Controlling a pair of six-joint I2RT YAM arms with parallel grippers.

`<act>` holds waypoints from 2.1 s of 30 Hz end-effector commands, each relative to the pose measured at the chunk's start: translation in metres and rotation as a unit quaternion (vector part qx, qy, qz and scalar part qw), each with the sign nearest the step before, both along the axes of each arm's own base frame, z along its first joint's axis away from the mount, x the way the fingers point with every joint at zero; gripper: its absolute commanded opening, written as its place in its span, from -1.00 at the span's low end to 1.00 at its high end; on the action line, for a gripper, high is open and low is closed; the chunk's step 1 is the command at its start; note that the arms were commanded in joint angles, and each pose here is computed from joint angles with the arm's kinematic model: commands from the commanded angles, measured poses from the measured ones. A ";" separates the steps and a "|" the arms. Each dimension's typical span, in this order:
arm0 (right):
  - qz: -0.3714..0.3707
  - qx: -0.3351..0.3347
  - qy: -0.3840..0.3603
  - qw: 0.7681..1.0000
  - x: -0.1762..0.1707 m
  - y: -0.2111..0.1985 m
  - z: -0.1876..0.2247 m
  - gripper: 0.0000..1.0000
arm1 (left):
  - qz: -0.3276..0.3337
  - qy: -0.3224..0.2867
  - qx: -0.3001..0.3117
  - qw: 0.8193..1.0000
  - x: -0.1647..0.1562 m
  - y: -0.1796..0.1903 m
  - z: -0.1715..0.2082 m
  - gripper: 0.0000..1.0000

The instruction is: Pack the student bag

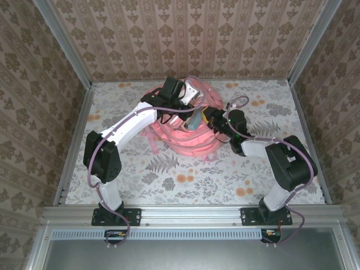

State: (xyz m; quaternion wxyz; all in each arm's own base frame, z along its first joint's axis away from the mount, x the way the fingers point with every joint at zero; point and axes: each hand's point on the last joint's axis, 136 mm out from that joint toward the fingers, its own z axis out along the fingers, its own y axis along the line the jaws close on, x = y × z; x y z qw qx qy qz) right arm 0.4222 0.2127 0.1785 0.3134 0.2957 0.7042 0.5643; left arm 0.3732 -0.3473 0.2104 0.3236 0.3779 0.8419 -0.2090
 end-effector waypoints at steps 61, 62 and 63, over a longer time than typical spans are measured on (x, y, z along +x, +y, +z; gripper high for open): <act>0.095 -0.140 0.031 0.985 -0.017 0.023 -0.021 -0.48 | -0.015 -0.025 -0.062 0.998 -0.013 -0.009 0.046 -1.00; 0.092 -0.125 0.023 0.988 -0.017 0.021 -0.015 -0.48 | -0.016 -0.028 -0.063 0.997 -0.013 -0.008 0.049 -1.00; 0.091 -0.113 0.019 0.989 -0.016 0.021 -0.011 -0.48 | -0.016 -0.031 -0.064 0.997 -0.013 -0.008 0.051 -1.00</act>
